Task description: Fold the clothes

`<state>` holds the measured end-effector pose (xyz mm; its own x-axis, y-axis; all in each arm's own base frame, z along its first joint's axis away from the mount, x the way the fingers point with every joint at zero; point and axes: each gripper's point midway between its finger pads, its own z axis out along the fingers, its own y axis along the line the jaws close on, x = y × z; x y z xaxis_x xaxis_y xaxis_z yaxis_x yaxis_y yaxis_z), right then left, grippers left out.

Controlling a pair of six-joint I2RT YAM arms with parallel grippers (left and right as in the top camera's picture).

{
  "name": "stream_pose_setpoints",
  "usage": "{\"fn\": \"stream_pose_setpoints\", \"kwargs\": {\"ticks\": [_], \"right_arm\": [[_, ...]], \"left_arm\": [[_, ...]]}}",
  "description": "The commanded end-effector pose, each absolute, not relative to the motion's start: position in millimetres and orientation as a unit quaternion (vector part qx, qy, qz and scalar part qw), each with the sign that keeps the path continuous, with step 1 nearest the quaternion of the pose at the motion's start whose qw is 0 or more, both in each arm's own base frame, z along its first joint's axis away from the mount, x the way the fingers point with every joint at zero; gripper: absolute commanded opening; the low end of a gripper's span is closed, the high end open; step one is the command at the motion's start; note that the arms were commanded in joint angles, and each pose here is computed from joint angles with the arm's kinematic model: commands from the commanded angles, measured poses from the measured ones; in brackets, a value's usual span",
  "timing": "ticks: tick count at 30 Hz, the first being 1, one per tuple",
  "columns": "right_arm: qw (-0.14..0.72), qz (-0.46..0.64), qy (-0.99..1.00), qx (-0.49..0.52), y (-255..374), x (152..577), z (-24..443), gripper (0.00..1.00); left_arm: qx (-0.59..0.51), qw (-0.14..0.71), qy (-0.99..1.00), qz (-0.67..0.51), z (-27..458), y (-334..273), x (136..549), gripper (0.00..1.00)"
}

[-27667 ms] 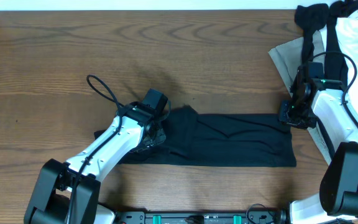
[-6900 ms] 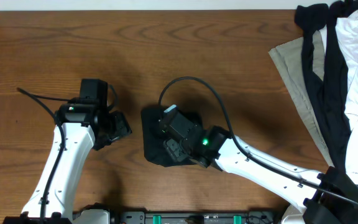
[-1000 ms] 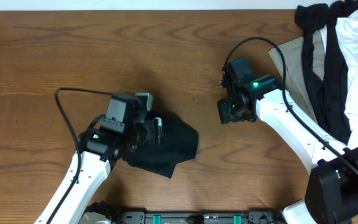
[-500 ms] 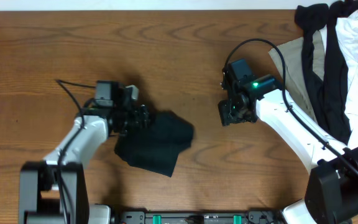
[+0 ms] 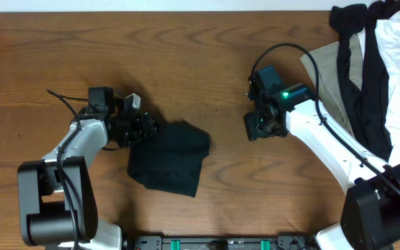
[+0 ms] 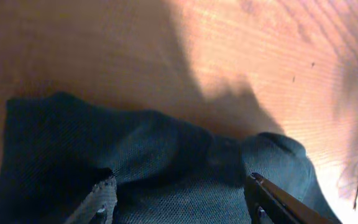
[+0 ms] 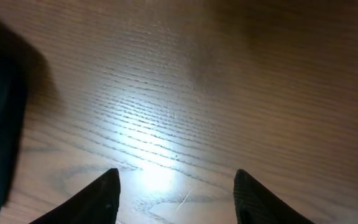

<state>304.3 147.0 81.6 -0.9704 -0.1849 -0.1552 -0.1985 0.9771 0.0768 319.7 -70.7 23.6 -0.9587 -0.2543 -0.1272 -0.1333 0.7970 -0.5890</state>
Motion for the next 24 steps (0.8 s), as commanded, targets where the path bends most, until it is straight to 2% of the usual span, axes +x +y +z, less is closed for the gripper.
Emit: {"fn": "stream_pose_setpoints", "kwargs": {"ticks": [1, 3, 6, 10, 16, 24], "right_arm": [[0.067, 0.105, 0.98, -0.156, 168, 299, 84, 0.57], [0.069, 0.153, 0.966, -0.195, 186, 295, 88, 0.57], [0.065, 0.24, 0.936, -0.25, 218, 283, 100, 0.64], [0.045, 0.29, 0.918, -0.267, 241, 265, 108, 0.66], [0.02, 0.293, 0.919, -0.264, 263, 242, 104, 0.66], [0.002, 0.297, 0.918, -0.262, 292, 216, 93, 0.65]], "left_arm": [[-0.111, 0.079, 0.952, -0.272, 15, -63, 296, 0.69], [-0.102, 0.104, 0.948, -0.282, 34, -65, 299, 0.7], [-0.092, 0.139, 0.944, -0.284, 63, -66, 298, 0.73], [-0.085, 0.171, 0.943, -0.272, 91, -63, 289, 0.78], [-0.113, 0.156, 0.967, -0.169, 81, -31, 271, 0.79], [-0.119, 0.131, 0.971, -0.158, 74, -29, 260, 0.8]]}}
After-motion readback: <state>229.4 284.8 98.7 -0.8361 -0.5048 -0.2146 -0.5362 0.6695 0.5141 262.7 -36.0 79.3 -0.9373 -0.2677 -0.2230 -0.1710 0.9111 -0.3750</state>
